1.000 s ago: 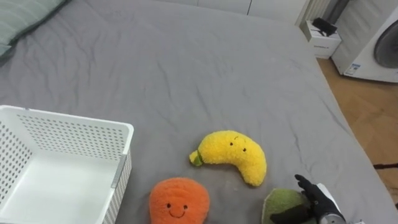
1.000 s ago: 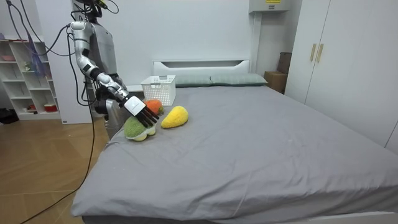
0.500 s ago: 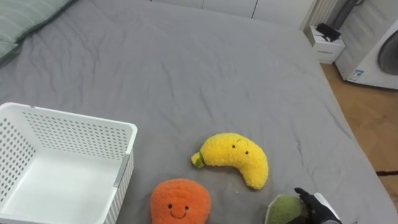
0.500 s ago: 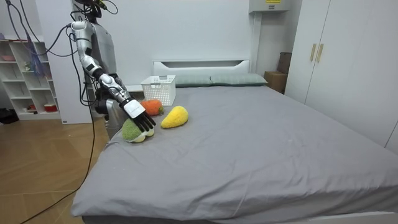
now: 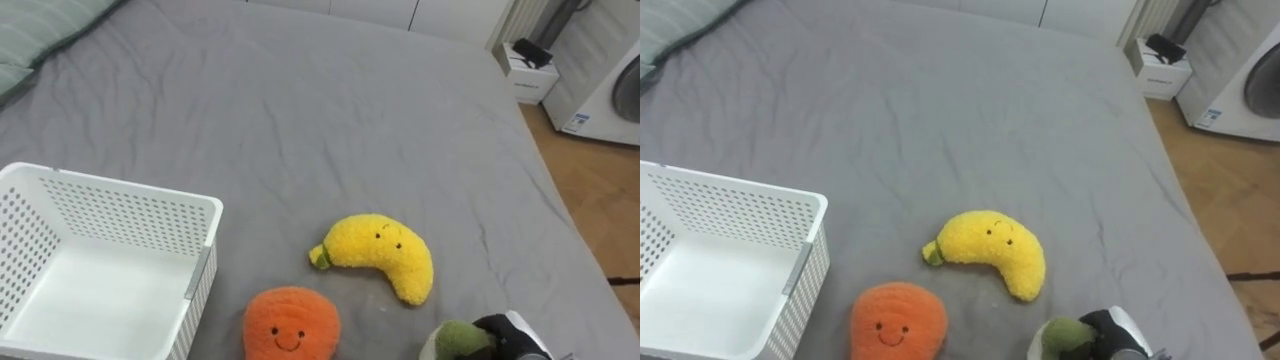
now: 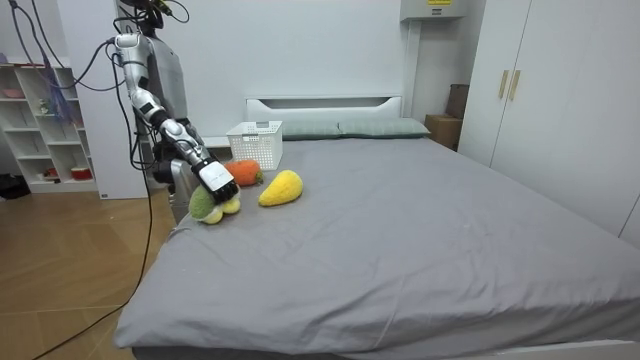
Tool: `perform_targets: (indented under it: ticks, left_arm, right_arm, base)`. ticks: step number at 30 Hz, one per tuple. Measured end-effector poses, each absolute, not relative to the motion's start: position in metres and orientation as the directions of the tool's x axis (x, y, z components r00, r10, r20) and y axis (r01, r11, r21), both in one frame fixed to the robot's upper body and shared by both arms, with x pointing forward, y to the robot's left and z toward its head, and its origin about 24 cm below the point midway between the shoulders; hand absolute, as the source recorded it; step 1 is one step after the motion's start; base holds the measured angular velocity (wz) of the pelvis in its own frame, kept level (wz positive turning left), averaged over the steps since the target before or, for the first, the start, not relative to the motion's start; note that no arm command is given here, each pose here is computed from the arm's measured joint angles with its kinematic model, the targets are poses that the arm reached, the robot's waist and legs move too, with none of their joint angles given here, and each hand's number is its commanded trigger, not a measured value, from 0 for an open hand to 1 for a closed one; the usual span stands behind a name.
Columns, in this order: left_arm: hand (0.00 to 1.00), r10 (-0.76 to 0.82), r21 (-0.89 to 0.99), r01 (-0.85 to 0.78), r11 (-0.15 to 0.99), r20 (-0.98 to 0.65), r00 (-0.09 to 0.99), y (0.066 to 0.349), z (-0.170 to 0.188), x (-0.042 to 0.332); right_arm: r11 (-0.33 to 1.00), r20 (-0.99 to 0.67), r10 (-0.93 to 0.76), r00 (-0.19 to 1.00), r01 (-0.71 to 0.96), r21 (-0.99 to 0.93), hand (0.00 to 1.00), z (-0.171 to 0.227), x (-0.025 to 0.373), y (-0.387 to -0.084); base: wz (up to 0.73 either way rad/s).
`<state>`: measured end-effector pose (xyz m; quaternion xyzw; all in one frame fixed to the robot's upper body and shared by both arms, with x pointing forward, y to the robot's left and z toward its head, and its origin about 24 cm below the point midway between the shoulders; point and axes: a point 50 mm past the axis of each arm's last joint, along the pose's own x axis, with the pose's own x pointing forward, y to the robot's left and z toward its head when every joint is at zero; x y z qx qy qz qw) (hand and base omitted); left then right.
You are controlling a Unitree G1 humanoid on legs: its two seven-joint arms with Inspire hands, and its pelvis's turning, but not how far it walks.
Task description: Collect toys from the bed
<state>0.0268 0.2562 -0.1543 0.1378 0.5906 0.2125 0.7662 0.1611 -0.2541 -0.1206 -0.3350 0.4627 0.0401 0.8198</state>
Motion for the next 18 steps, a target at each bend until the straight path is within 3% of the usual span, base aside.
perform_targets:
  ticks: [8, 13, 18]
  left_arm:
    - [0.0, 0.471, 0.442, -0.169, 0.881, -0.858, 0.207, 0.253, -0.156, 0.03]
    - [0.0, 0.46, 0.432, -0.167, 0.886, -0.863, 0.211, 0.253, -0.156, 0.03]
    - [0.0, 0.447, 0.419, -0.165, 0.893, -0.869, 0.21, 0.253, -0.157, 0.029]
  right_arm:
    - [0.74, -0.676, -0.226, 0.701, -0.328, -0.588, 1.0, -0.093, 0.186, -0.252]
    - [0.669, -0.467, -0.204, 0.86, -0.226, -0.708, 1.0, -0.042, 0.22, -0.249]
    - [0.687, -0.223, -0.152, 0.963, -0.059, -0.724, 1.0, 0.017, 0.243, -0.24]
  base:
    - [0.0]
    - [0.0]
    - [0.0]
